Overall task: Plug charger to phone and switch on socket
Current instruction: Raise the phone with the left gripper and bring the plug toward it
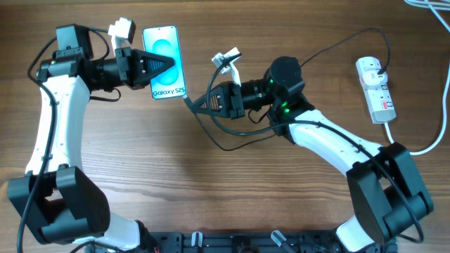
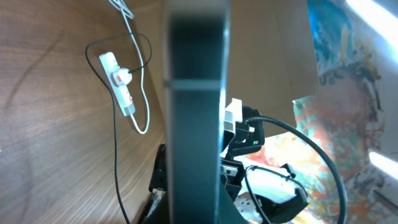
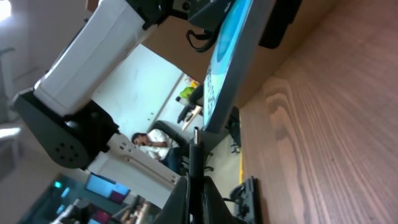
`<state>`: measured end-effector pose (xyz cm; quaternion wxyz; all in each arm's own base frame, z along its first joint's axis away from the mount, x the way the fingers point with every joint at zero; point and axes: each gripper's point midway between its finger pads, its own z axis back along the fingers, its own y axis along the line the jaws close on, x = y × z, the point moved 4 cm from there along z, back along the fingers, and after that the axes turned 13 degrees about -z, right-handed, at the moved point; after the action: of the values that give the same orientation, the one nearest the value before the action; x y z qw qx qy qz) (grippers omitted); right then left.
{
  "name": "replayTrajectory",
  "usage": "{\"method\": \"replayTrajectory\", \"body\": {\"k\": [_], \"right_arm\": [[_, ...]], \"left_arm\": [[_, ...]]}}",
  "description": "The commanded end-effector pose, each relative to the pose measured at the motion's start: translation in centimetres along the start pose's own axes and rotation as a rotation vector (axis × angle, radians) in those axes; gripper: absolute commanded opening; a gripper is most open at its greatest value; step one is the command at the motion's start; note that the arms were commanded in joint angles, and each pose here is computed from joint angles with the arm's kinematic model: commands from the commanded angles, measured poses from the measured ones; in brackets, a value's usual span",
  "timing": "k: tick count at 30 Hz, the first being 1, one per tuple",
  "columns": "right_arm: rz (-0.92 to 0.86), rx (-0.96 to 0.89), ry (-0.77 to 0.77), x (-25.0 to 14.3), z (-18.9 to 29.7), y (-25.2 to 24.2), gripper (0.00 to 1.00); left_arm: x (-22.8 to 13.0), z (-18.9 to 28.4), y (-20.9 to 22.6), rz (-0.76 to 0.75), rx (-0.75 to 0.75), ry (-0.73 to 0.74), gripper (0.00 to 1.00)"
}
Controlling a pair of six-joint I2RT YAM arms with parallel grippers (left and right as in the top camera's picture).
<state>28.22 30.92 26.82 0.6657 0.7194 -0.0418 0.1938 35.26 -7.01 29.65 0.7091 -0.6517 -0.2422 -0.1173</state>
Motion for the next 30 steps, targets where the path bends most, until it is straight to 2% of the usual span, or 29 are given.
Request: {"method": "replayTrajectory", "body": {"k": [1, 2, 4, 5, 11, 15, 25, 30], "right_arm": [[-0.044, 0.021, 0.037, -0.6, -1.0, 1.2, 0.04], [-0.045, 0.023, 0.044, -0.7, -1.1, 1.2, 0.04], [-0.046, 0.023, 0.048, -0.8, -1.1, 1.2, 0.04], [-0.046, 0.024, 0.047, -0.8, -1.1, 1.2, 0.04], [-0.05, 0.017, 0.012, -0.3, -1.1, 1.1, 0.04], [-0.049, -0.001, -0.08, 1.1, -0.6, 0.8, 0.04], [-0.057, -0.037, -0.27, 3.6, 0.1, 0.2, 0.04], [-0.057, -0.039, -0.284, 3.7, 0.1, 0.1, 0.04]], "left_arm": [[0.8, 0.4, -1.1, 0.059, -0.032, -0.014, 0.04], [1.2, 0.4, -0.7, 0.087, 0.0, -0.015, 0.04], [1.6, 0.2, 1.6, 0.173, 0.191, -0.034, 0.04], [1.6, -0.1, 1.6, 0.171, 0.196, -0.029, 0.04], [2.7, -3.0, 0.7, 0.073, 0.158, 0.001, 0.04], [2.8, -3.2, -0.7, -0.01, 0.062, 0.028, 0.04], [3.0, -3.2, -1.2, -0.071, 0.027, 0.034, 0.04], [3.2, -3.4, -1.4, -0.072, 0.023, 0.036, 0.04]]}}
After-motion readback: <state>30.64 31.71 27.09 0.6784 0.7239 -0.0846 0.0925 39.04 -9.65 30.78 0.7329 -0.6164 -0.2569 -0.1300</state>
